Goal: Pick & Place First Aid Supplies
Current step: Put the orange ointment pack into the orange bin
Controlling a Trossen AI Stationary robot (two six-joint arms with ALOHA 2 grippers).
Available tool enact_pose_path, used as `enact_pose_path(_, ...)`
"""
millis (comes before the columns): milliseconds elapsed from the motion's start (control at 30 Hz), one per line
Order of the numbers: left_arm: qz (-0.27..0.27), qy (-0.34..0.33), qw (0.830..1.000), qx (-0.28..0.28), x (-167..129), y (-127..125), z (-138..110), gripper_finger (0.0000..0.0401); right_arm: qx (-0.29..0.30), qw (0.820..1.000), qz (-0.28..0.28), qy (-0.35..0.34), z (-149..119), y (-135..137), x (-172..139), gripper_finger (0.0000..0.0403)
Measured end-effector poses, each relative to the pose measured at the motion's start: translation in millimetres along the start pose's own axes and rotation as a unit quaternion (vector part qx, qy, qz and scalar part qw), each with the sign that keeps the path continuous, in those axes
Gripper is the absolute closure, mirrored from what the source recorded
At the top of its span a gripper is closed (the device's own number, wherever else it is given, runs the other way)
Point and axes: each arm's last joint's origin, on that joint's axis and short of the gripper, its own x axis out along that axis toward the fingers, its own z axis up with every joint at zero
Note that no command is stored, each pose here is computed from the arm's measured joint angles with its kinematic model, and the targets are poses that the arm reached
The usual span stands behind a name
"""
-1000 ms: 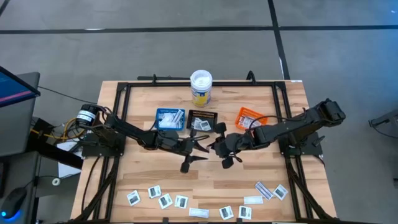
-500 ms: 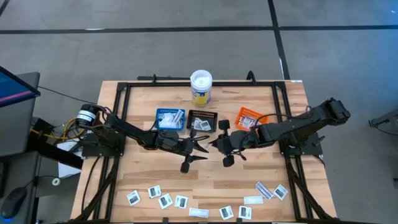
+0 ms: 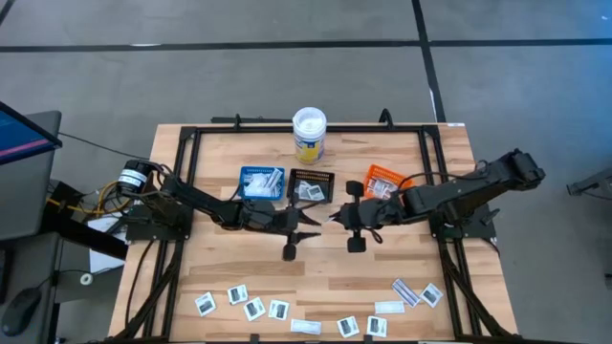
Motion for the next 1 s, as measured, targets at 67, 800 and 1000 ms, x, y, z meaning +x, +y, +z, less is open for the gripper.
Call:
enact_pose_path(67, 0.014, 0.001, 1.000, 0.006, 0, 1, 0, 0.0280, 0.010, 1.000, 0.000, 0.006, -1, 1, 1, 0.0401)
enact_pose_path(800, -0.007, -0.051, 0.999, 0.015, -1, 0, 10, 0.0280, 0.061, 0.996, 0.051, -0.043, 9, 1, 3, 0.0401)
enact_pose_path(1000, -0.005, -0.058, 0.998, 0.014, -1, -1, 11, 0.0280, 0.061, 0.996, 0.052, -0.044, 9, 1, 3, 0.0401)
